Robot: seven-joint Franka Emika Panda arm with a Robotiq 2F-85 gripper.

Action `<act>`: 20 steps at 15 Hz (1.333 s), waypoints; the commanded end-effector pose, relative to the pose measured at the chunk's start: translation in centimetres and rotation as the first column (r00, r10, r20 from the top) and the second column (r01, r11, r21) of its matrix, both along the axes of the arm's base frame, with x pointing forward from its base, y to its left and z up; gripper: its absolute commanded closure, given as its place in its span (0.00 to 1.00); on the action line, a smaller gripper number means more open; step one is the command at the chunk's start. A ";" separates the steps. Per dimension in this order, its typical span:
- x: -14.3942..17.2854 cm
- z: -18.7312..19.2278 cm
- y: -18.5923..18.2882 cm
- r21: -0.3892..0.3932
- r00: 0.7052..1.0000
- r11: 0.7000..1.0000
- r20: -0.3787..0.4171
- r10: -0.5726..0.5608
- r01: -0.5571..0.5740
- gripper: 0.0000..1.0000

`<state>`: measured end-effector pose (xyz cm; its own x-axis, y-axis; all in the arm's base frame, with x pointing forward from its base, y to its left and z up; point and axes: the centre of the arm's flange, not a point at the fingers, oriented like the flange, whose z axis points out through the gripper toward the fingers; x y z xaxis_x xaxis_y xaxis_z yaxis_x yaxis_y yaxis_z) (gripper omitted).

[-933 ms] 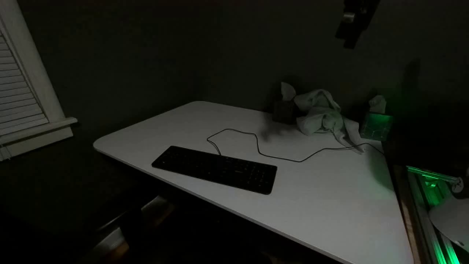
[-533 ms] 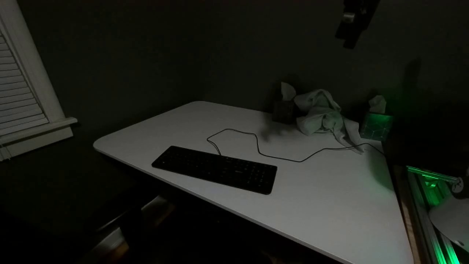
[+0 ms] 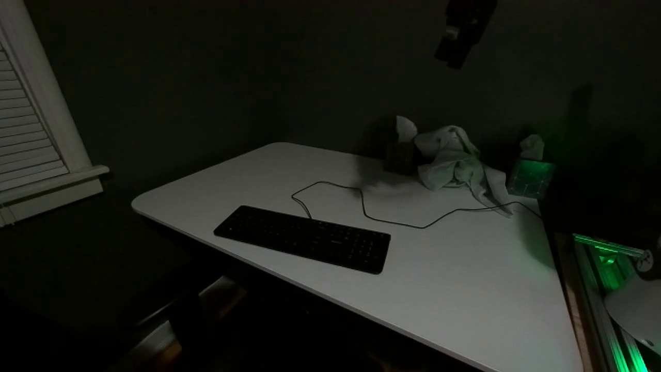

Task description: Press a key on the keyboard.

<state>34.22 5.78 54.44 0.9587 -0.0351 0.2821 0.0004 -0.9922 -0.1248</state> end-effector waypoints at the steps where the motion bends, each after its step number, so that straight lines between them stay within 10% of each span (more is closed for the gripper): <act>1: 6.8 -2.1 1.7 -0.049 0.998 0.998 -0.035 0.045 -0.047 0.00; 2: 8.3 -3.0 1.8 -0.065 0.998 0.997 -0.037 0.045 -0.048 0.25; 12: 20.6 -12.2 2.8 -0.168 0.989 0.986 -0.147 -0.024 -0.001 0.95; 20: 24.6 -19.7 3.5 -0.252 0.968 0.968 -0.235 -0.084 0.023 1.00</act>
<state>56.94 8.45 36.77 0.9953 -0.0533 0.0810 -0.0612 -0.9933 0.0981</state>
